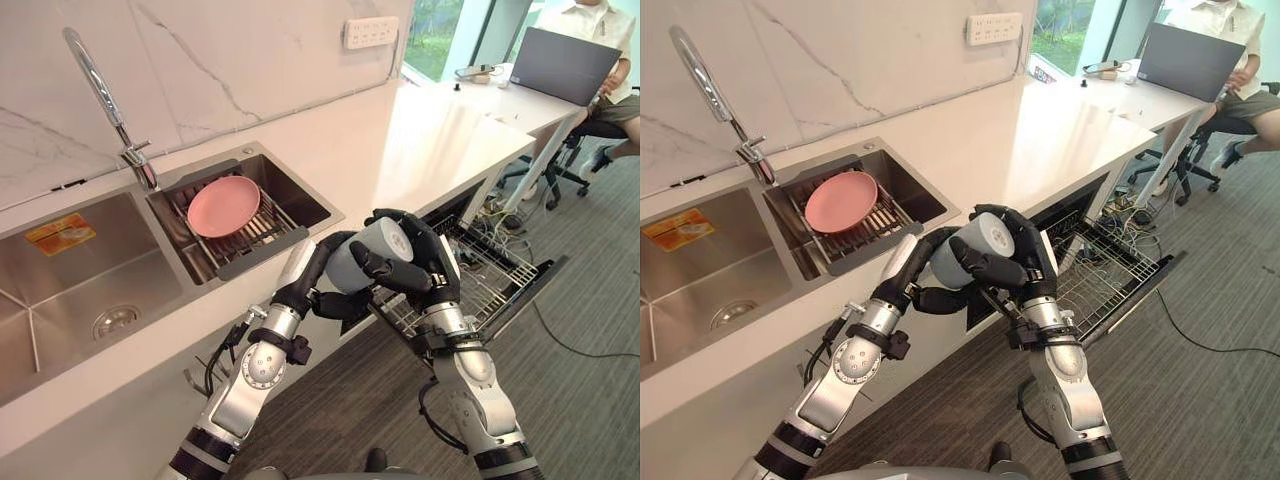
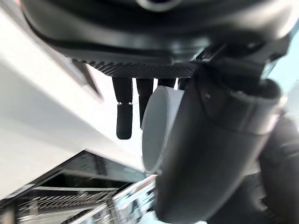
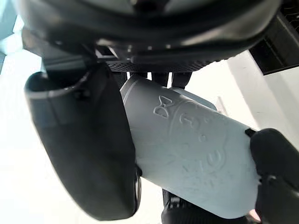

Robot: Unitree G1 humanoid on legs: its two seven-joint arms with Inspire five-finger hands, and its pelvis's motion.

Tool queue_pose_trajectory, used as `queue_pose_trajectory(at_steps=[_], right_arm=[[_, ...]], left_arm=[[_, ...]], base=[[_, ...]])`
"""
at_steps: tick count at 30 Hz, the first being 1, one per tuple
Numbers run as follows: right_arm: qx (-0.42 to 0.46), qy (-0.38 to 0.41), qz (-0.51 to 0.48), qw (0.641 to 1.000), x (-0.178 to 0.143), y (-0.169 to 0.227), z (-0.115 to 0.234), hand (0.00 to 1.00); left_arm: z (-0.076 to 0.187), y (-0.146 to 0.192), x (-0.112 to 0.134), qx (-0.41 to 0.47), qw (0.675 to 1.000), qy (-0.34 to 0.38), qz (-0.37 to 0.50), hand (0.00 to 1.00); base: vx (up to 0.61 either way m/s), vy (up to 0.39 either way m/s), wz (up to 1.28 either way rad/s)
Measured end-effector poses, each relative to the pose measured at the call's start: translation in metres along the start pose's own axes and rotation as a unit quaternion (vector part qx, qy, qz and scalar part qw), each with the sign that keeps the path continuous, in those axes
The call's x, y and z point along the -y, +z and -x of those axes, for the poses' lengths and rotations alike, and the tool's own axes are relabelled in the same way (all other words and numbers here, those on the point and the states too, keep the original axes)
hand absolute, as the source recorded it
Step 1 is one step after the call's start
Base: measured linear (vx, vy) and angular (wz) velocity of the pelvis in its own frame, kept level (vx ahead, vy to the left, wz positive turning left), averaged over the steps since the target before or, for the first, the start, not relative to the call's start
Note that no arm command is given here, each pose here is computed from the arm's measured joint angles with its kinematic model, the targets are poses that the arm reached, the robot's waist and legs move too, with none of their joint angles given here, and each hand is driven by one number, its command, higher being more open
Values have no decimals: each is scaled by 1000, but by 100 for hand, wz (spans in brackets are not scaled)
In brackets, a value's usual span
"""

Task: Walk over to the sink, pick up the cup, carry it to the dishwasher, place the cup inside the dishwasher, then close the dishwasher door

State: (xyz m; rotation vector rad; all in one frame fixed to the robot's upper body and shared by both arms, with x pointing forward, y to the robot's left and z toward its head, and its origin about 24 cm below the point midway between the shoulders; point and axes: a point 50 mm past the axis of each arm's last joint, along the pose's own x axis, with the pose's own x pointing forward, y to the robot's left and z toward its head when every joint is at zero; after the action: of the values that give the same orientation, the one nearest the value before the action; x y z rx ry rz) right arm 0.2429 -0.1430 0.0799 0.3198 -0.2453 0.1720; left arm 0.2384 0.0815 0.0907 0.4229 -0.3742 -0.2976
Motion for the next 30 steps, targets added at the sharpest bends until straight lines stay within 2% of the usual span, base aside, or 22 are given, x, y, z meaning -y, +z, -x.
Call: queue_pose_trajectory(at_steps=[3, 13, 21, 23, 25, 30], right_arm=[[28, -30, -22, 999, 0, 4, -1, 30], [56, -105, -28, 993, 11, 11, 2, 30], [70, -185, 49, 979, 46, 25, 15, 30], [61, -188, 85, 977, 54, 26, 19, 30], [31, -186, 153, 970, 64, 22, 21, 30], [-44, -192, 250, 948, 82, 4, 30, 30]], left_arm=[[2, 17, 1, 31, 998, 22, 53, 90], [8, 23, 0, 32, 986, 56, 154, 90], [16, 32, -7, 64, 966, 71, 241, 90], [23, 24, 0, 44, 963, 55, 261, 90], [35, 2, 19, -16, 961, 16, 274, 90], [72, -45, 52, -161, 945, -37, 284, 90]], base=[[-13, 5, 0], [-20, 3, 0], [0, 0, 0], [0, 0, 0], [0, 0, 0], [1, 0, 1]])
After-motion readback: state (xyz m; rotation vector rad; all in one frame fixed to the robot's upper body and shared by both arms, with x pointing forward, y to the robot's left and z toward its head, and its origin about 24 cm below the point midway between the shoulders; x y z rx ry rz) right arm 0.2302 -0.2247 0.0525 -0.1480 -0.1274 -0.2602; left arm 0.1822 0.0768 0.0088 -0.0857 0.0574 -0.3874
